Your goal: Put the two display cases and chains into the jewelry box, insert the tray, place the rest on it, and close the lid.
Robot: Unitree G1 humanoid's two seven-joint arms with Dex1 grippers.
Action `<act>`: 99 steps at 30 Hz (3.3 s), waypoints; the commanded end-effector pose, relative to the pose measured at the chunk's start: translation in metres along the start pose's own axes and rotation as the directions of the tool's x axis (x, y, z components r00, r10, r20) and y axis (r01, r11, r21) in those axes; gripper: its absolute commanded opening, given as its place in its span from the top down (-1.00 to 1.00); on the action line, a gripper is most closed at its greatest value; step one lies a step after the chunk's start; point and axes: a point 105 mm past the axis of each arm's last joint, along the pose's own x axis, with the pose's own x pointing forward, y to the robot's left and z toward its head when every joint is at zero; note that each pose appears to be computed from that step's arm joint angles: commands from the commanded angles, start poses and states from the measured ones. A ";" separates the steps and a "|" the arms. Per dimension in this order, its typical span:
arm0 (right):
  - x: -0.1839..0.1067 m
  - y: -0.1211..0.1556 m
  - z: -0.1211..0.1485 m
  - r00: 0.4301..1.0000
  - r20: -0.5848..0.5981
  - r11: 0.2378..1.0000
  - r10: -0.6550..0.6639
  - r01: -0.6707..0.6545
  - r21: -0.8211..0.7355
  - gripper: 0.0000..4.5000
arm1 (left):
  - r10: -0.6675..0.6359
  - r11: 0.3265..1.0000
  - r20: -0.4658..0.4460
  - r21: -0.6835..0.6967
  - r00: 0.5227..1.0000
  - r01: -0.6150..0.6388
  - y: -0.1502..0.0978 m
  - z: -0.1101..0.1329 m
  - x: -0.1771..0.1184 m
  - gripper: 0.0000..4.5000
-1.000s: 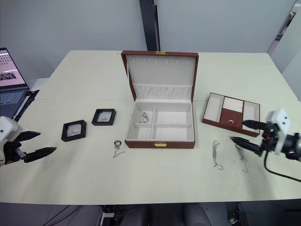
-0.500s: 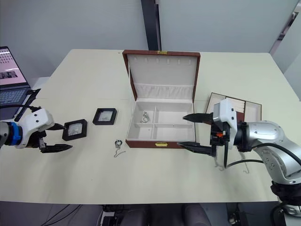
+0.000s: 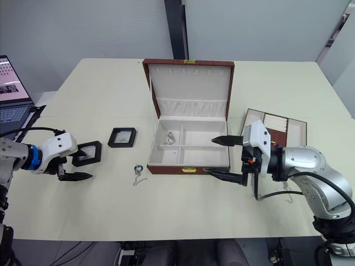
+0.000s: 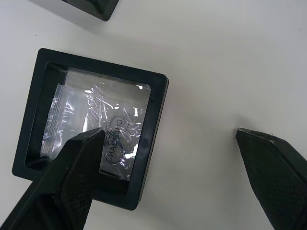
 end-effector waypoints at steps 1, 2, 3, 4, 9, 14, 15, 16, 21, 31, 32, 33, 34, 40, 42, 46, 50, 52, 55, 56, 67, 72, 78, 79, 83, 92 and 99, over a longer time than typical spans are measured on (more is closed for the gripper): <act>0.000 0.004 0.011 1.000 0.028 0.998 0.001 0.001 -0.062 -1.00 | 0.017 1.000 0.008 0.011 1.000 -0.017 0.003 0.002 -0.001 -0.73; 0.000 0.004 0.011 1.000 0.028 0.998 0.001 0.001 -0.062 -1.00 | 0.019 1.000 0.011 0.012 1.000 -0.019 0.003 0.003 -0.001 -0.61; 0.001 0.004 0.011 1.000 0.029 0.998 0.002 0.000 -0.061 -1.00 | 0.022 1.000 0.013 0.015 1.000 -0.022 0.004 0.003 -0.001 -0.50; 0.001 0.004 0.011 1.000 0.029 0.998 0.003 -0.001 -0.061 -1.00 | 0.023 1.000 0.015 0.016 1.000 -0.023 0.004 0.003 -0.001 -0.34; 0.001 0.004 0.012 1.000 0.029 0.998 0.006 -0.004 -0.060 -1.00 | 0.028 0.999 0.021 0.024 0.999 -0.028 0.004 0.005 -0.002 0.35; 0.003 0.004 0.013 0.999 0.031 0.998 0.011 -0.010 -0.061 -1.00 | 0.037 0.999 0.031 0.030 0.999 -0.038 0.006 0.009 -0.002 0.96; 0.003 0.004 0.013 0.999 0.031 0.998 0.012 -0.010 -0.061 -1.00 | 0.037 0.999 0.032 0.032 0.999 -0.038 0.006 0.009 -0.002 0.98; 0.003 0.005 0.013 0.999 0.032 0.998 0.013 -0.011 -0.062 -1.00 | 0.037 0.999 0.034 0.033 0.999 -0.038 0.006 0.010 -0.002 0.98; 0.003 0.006 0.012 0.999 0.031 0.998 0.017 -0.015 -0.062 -1.00 | 0.036 0.999 0.042 0.035 0.998 -0.037 0.006 0.012 -0.002 0.98; -0.001 0.004 0.010 1.000 0.026 0.998 -0.004 0.006 -0.058 -1.00 | 0.013 0.997 0.116 0.073 0.993 -0.022 0.007 0.036 -0.011 0.98; -0.002 0.003 0.010 1.000 0.025 0.998 -0.010 0.011 -0.058 -1.00 | 0.007 0.996 0.134 0.089 0.991 -0.019 0.006 0.043 -0.013 0.98; -0.004 0.003 0.009 1.000 0.021 0.998 -0.021 0.022 -0.055 -1.00 | -0.005 0.994 0.148 0.111 0.989 -0.012 0.005 0.053 -0.016 0.98; -0.007 0.002 0.009 0.999 0.015 0.998 -0.032 0.033 -0.054 -1.00 | -0.017 0.991 0.159 0.131 0.987 -0.004 0.004 0.062 -0.019 0.98; -0.024 -0.005 0.008 0.993 -0.003 0.992 -0.119 0.118 -0.048 -1.00 | -0.103 0.977 0.230 0.204 0.968 0.056 -0.011 0.118 -0.030 0.98; -0.029 -0.007 0.008 0.989 -0.007 0.988 -0.146 0.146 -0.047 -1.00 | -0.121 0.975 0.245 0.213 0.962 0.068 -0.014 0.131 -0.032 0.98; -0.049 -0.012 0.007 0.965 -0.025 0.965 -0.260 0.258 -0.049 -1.00 | -0.205 0.948 0.268 0.292 0.941 0.123 -0.026 0.176 -0.030 0.98; -0.059 -0.013 0.006 0.941 -0.030 0.940 -0.338 0.337 -0.053 -1.00 | -0.313 0.913 0.282 0.354 0.907 0.205 -0.038 0.210 -0.020 0.98; -0.062 -0.012 0.006 0.930 -0.033 0.930 -0.367 0.365 -0.053 -1.00 | -0.340 0.899 0.279 0.376 0.898 0.223 -0.041 0.224 -0.012 0.98; -0.064 -0.010 0.004 0.916 -0.040 0.916 -0.399 0.397 -0.050 -1.00 | -0.369 0.883 0.279 0.403 0.887 0.241 -0.043 0.240 -0.002 0.98; -0.065 -0.009 0.003 0.912 -0.043 0.912 -0.409 0.407 -0.047 -1.00 | -0.378 0.877 0.275 0.413 0.884 0.246 -0.044 0.245 0.002 0.98; -0.075 0.006 0.000 0.850 -0.071 0.853 -0.521 0.520 -0.039 -1.00 | -0.445 0.829 0.279 0.487 0.851 0.274 -0.064 0.286 0.071 0.98; -0.079 0.009 0.000 0.833 -0.079 0.837 -0.547 0.545 -0.044 -1.00 | -0.442 0.829 0.287 0.493 0.850 0.265 -0.069 0.294 0.093 0.98; -0.084 0.012 0.002 0.821 -0.089 0.826 -0.564 0.562 -0.049 -1.00 | -0.416 0.837 0.285 0.491 0.863 0.242 -0.069 0.295 0.110 0.98; -0.084 0.013 0.003 0.820 -0.089 0.825 -0.565 0.563 -0.049 -1.00 | -0.416 0.837 0.284 0.491 0.864 0.241 -0.069 0.294 0.111 0.98; -0.084 0.013 0.003 0.819 -0.092 0.824 -0.567 0.565 -0.049 -1.00 | -0.403 0.844 0.286 0.482 0.869 0.233 -0.067 0.294 0.114 0.98; -0.085 0.014 0.002 0.819 -0.099 0.825 -0.565 0.563 -0.047 -1.00 | -0.387 0.855 0.302 0.472 0.871 0.217 -0.064 0.298 0.114 0.98; -0.084 0.013 0.002 0.823 -0.100 0.829 -0.559 0.558 -0.046 -1.00 | -0.378 0.862 0.319 0.464 0.869 0.205 -0.061 0.301 0.111 0.20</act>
